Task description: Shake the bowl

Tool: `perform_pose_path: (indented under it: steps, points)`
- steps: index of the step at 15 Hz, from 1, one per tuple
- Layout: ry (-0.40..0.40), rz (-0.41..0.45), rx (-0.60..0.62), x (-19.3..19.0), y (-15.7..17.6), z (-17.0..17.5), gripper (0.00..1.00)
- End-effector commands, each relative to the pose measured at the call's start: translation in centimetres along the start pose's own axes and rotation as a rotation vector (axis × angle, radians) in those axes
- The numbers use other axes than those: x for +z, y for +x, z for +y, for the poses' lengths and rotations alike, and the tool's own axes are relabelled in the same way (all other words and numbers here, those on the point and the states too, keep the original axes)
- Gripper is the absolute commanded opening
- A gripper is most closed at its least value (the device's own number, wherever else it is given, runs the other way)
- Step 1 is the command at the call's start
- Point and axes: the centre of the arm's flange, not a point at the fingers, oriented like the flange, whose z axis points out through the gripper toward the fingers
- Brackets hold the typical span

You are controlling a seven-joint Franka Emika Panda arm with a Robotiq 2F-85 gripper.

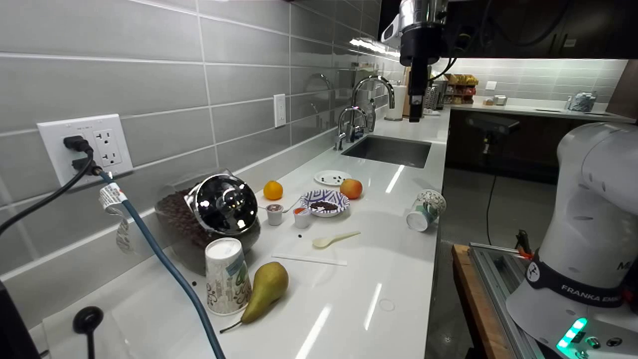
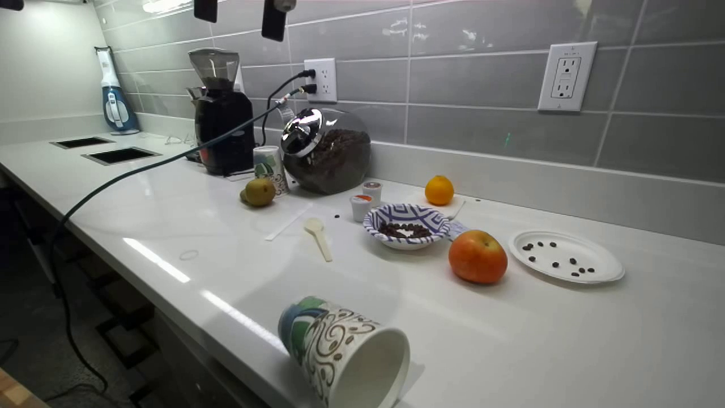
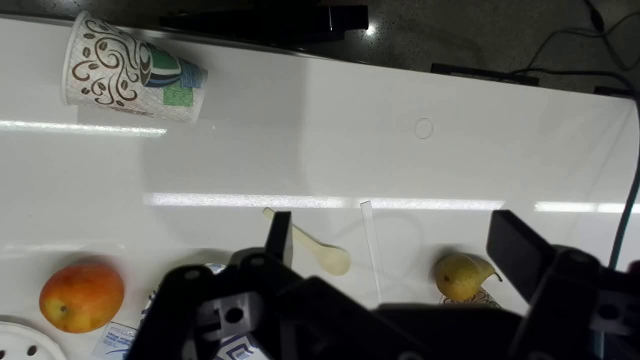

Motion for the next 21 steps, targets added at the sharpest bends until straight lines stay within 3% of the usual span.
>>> perform_pose_path:
  steps: [1, 5, 7, 10, 13, 16, 17, 21]
  points:
    - [0.000, 0.000, 0.000, 0.0, 0.0, 0.0, 1.00]
    - [0.000, 0.000, 0.000, 0.0, 0.0, 0.0, 1.00]
    - [-0.036, 0.081, 0.003, 0.2, 2.4, 1.6, 1.00]
    - [-0.172, 0.200, -0.114, 1.1, 5.8, 3.1, 1.00]
    - [-0.175, 0.252, -0.281, 3.3, 9.2, 4.9, 1.00]
    - [-0.149, 0.253, -0.353, 5.9, 13.0, 8.4, 1.00]
    - [-0.174, 0.251, -0.304, 4.6, 9.4, 6.1, 1.00]
    - [-0.179, 0.236, -0.309, 5.6, 10.1, 6.5, 1.00]
